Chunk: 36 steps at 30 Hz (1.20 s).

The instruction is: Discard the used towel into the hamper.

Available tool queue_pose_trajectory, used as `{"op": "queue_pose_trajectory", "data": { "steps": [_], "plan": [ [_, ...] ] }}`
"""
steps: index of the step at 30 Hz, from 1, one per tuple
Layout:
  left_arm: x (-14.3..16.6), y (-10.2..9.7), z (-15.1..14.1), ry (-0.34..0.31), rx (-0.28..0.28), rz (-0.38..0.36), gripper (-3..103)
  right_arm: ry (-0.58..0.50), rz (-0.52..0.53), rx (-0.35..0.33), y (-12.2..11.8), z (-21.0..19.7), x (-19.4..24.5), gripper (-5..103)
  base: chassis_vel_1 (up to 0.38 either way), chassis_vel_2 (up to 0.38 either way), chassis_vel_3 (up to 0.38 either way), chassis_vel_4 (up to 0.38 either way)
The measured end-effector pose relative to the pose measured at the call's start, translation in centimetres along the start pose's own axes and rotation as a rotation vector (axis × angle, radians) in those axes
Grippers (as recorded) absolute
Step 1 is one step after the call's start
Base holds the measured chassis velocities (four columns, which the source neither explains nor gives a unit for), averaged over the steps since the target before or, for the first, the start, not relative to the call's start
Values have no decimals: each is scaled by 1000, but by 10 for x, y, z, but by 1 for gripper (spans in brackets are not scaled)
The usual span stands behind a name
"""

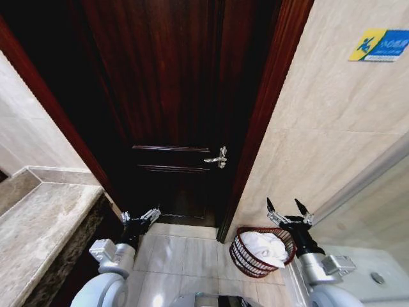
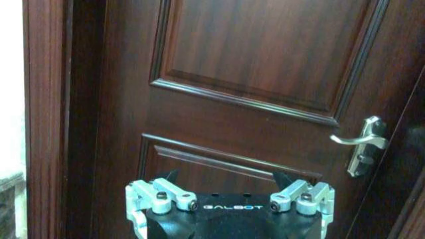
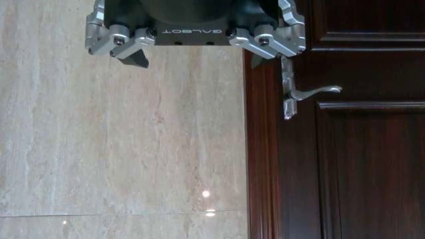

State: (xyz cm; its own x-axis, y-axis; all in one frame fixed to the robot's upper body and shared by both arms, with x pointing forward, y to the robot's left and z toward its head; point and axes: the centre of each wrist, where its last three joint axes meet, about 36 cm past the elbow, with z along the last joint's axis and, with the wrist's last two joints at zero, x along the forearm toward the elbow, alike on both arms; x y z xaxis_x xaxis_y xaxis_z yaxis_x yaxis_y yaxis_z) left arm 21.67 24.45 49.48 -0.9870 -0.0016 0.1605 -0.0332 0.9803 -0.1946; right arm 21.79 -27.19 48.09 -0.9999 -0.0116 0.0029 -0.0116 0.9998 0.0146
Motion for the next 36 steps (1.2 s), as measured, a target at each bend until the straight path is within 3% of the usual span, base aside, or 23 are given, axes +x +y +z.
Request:
{"op": "queue_pose_trajectory", "data": {
  "steps": [19, 36],
  "plan": [
    [0, 0, 0, 0, 0, 0, 97, 1, 0, 0, 0, 0, 0, 100, -133, -132, 137, 124],
    [0, 0, 0, 0, 0, 0, 97, 1, 0, 0, 0, 0, 0, 100, -3, 0, 0, 1]
  ]
}}
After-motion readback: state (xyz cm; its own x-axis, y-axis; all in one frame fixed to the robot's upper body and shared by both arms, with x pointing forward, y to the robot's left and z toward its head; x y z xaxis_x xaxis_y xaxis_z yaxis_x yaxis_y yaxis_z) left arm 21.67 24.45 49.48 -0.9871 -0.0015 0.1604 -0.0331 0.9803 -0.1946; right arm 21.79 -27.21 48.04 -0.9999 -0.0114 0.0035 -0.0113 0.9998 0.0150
